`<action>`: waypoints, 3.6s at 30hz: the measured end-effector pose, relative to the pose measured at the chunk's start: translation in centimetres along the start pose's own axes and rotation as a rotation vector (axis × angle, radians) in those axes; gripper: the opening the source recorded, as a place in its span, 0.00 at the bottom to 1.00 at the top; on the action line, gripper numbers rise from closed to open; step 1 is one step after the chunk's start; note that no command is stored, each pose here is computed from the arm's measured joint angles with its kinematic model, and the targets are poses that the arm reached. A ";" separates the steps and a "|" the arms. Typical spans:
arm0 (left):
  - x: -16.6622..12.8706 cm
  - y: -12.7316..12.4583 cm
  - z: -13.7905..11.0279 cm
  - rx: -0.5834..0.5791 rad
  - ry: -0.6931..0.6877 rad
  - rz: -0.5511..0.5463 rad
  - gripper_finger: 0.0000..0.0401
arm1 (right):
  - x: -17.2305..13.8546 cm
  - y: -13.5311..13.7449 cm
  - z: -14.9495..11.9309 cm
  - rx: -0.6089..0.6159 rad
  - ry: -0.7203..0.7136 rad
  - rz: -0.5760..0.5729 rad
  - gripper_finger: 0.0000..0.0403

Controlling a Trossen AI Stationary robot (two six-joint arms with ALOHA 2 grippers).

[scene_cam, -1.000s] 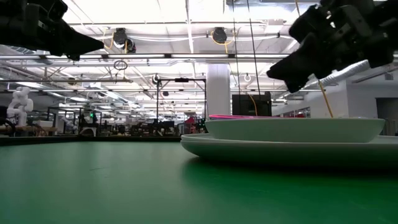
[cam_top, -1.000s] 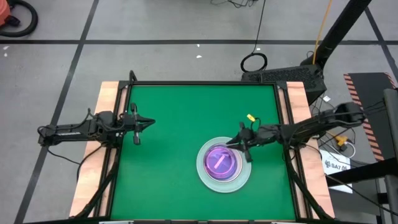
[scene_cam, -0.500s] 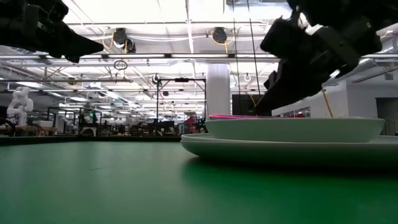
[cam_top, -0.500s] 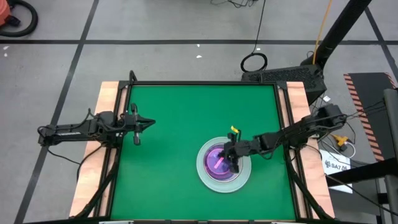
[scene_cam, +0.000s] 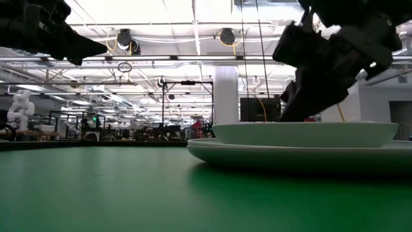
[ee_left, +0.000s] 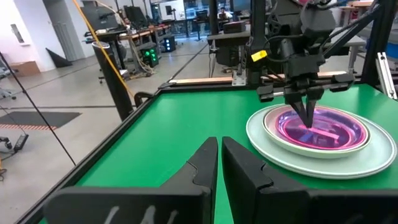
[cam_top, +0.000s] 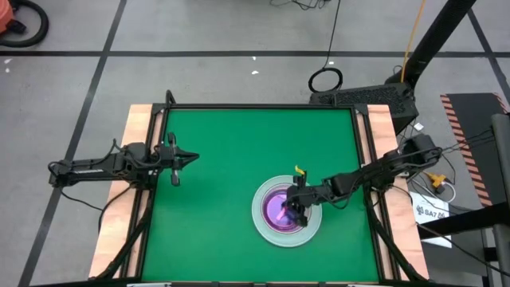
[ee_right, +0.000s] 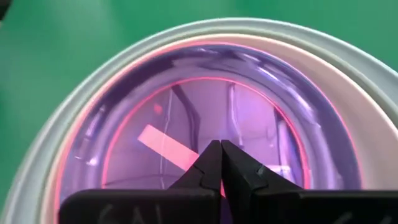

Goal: Stack plastic plates
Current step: Adjust the stacked plates on the table, then return to Home Position

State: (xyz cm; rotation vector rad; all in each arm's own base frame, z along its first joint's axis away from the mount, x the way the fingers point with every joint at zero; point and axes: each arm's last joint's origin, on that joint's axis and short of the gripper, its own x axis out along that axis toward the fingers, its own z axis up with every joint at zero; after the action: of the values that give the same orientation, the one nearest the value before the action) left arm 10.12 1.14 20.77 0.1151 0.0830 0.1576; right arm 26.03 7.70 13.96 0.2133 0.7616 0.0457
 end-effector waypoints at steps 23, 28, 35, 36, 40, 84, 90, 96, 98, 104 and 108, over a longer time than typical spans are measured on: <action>0.0 0.0 0.0 -0.021 -0.004 0.000 0.08 | -7.3 -3.7 -1.5 0.188 0.320 -0.402 0.00; 0.0 0.0 0.0 -0.019 -0.003 0.000 0.08 | -6.0 -4.4 -2.6 0.189 0.278 -0.386 0.00; 0.0 0.0 0.0 -0.018 -0.003 0.001 0.08 | -4.8 -5.3 -3.1 0.201 0.263 -0.400 0.00; 0.0 0.0 0.0 -0.018 -0.003 0.001 0.08 | -4.7 -5.4 -3.1 0.197 0.263 -0.403 0.00; 0.0 0.0 0.0 -0.019 -0.003 0.002 0.08 | -5.1 -5.9 -2.6 0.179 0.257 -0.447 0.00; 0.0 0.0 -0.1 -0.001 0.009 0.009 0.08 | -10.4 -7.7 -0.7 -0.279 -0.355 -0.149 0.00; 0.0 0.0 -0.3 0.004 0.031 0.006 0.08 | -11.8 -8.3 -3.8 -0.283 -0.446 -0.125 0.00; 0.0 0.0 -0.3 -0.048 0.036 0.023 0.08 | -12.0 -8.6 -6.8 -0.255 -0.486 -0.144 0.00; 0.0 0.1 -0.3 -0.048 0.037 0.037 0.08 | -11.9 -8.8 -7.6 -0.267 -0.487 -0.157 0.00; 0.0 0.1 -0.3 -0.037 0.037 0.038 0.08 | -12.8 -8.6 -7.6 -0.329 -0.605 -0.163 0.00; 0.0 0.1 -0.4 -0.038 0.040 0.039 0.08 | -13.1 -8.5 -7.6 -0.228 -0.635 -0.129 0.00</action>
State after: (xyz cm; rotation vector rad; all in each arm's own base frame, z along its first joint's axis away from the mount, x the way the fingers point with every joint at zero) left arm 10.05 1.26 20.43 0.0761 0.1179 0.2002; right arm 11.01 -0.85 15.75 -0.0437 0.1326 -0.0561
